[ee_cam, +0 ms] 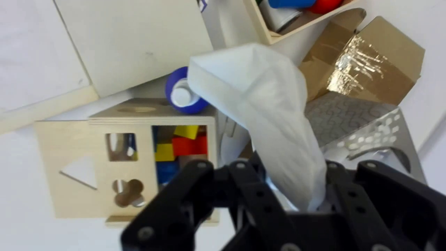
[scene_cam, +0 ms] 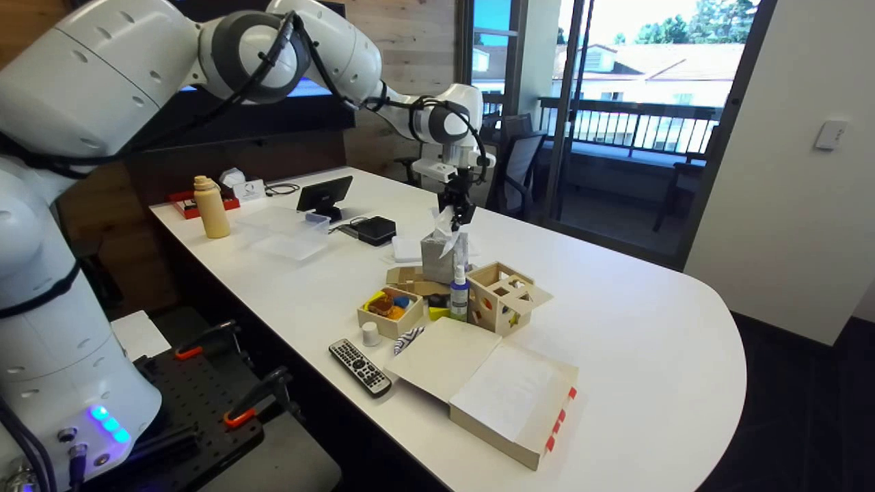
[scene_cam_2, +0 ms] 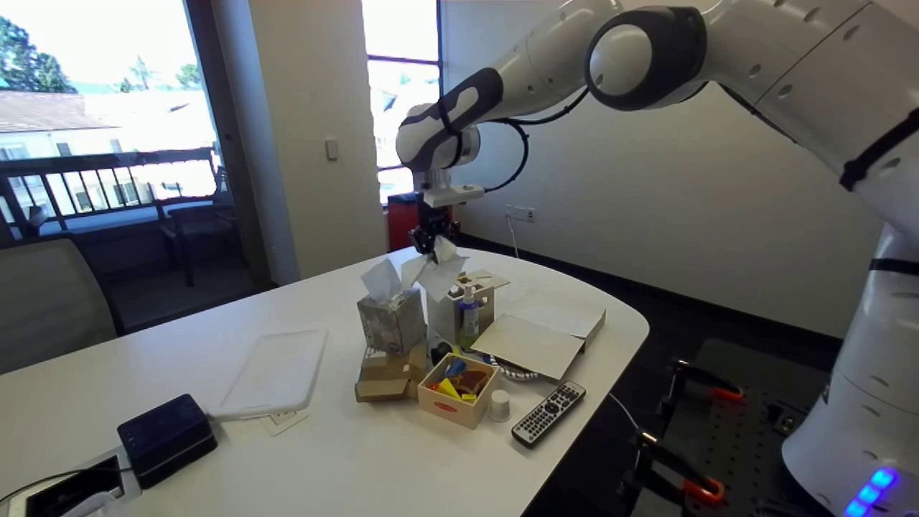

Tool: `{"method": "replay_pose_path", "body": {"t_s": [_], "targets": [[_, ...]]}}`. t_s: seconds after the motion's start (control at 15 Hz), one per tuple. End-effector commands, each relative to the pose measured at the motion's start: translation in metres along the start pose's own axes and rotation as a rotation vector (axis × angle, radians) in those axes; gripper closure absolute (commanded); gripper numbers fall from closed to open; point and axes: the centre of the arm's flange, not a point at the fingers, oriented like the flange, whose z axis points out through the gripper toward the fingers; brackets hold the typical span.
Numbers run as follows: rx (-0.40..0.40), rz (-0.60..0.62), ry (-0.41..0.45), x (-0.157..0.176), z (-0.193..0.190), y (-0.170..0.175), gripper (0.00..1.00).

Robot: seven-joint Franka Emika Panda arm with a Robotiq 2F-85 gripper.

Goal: Use the napkin to wipe the book

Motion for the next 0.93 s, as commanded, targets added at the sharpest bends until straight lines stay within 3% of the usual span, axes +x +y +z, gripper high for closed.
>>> {"method": "replay_pose_path", "body": {"t_s": [0.0, 0.2, 0.4, 0.87], "targets": [[-0.017, 0.167, 0.084, -0.055, -0.035, 0.065, 0.97], [-0.061, 0.312, 0.165, -0.069, -0.044, 0.125, 0.97], [-0.073, 0.398, 0.188, -0.079, -0.017, 0.181, 0.97], [-0.026, 0.414, 0.238, -0.096, 0.077, 0.228, 0.97]]}}
